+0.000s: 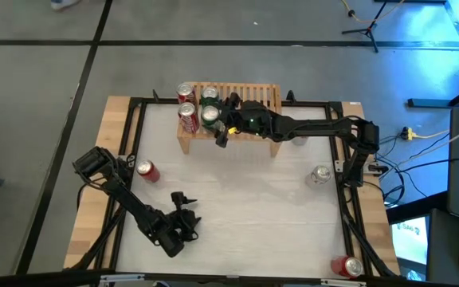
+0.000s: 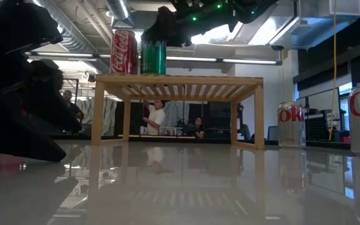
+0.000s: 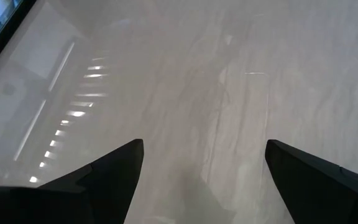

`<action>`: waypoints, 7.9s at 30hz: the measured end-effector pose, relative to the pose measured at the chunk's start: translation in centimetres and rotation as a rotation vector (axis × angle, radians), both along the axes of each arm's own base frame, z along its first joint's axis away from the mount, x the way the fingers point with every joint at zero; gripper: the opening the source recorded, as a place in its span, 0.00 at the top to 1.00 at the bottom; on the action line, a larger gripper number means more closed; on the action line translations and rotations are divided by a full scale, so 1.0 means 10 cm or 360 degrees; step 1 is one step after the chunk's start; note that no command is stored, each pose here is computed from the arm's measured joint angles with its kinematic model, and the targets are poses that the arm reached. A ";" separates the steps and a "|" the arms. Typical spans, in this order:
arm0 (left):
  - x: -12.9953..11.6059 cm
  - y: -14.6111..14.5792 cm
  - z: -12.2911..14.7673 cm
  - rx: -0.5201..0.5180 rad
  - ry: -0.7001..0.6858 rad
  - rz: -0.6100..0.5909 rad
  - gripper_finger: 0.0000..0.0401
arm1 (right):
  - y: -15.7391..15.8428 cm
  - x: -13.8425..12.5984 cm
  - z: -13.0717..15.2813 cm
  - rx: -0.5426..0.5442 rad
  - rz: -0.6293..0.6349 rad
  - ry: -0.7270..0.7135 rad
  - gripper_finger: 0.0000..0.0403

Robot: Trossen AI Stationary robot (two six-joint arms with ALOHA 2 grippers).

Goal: Place canned beverage on shelf
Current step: Put the green soda can on the shelf aligned with the other green soda can, then put the top red silver soda can on the shelf

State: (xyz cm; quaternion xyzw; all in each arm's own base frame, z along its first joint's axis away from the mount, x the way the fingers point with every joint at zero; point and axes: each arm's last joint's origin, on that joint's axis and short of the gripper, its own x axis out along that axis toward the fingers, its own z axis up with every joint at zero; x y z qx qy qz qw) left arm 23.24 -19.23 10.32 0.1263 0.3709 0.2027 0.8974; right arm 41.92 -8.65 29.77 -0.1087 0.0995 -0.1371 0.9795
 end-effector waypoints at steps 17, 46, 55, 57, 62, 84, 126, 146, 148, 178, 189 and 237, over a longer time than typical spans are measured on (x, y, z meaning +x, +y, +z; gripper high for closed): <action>0.00 0.00 0.00 0.0001 0.0000 0.0000 0.16 | 0.01 -0.05 0.09 -0.0022 0.0009 -0.0026 0.07; 0.01 0.02 0.13 -0.0009 -0.0045 -0.0015 0.16 | 0.72 -1.51 1.04 0.0253 0.0187 0.0408 0.07; 0.03 0.07 0.46 -0.0140 -0.0141 -0.0049 0.16 | 0.76 -2.19 0.97 0.0669 -0.0173 0.0811 0.07; 0.06 0.09 0.48 -0.0181 -0.0136 -0.0040 0.16 | 0.74 -2.27 0.91 0.0678 -0.0375 0.0894 0.07; 0.13 0.14 0.47 -0.0259 -0.0139 -0.0021 0.16 | 0.68 -2.38 0.71 0.0622 -0.0850 0.0994 0.07; 0.15 0.09 0.47 -0.0271 -0.0161 -0.0123 0.16 | -0.37 -2.61 0.12 0.1048 -0.1341 0.1040 0.07; 0.13 0.05 0.47 -0.0293 -0.0166 -0.0149 0.16 | -0.75 -2.38 -0.48 0.1375 -0.1343 0.1611 0.29; 0.13 0.05 0.47 -0.0329 -0.0158 -0.0164 0.16 | -0.17 -2.23 1.06 0.1108 -0.1155 0.1135 0.29; 0.13 0.05 0.47 -0.0329 -0.0158 -0.0164 0.16 | -0.13 -2.21 1.12 0.1082 -0.1117 0.1096 0.29; 0.17 0.08 0.47 -0.0331 -0.0175 -0.0138 0.16 | -0.16 -0.79 1.15 0.0728 -0.0461 0.0902 0.29; 0.15 0.05 0.47 -0.0324 -0.0180 -0.0150 0.16 | -0.23 -0.60 0.92 0.0668 -0.0492 0.1042 0.29; 0.15 0.05 0.47 -0.0354 -0.0157 -0.0168 0.16 | -0.33 -0.40 0.92 0.0576 -0.0424 0.0840 0.06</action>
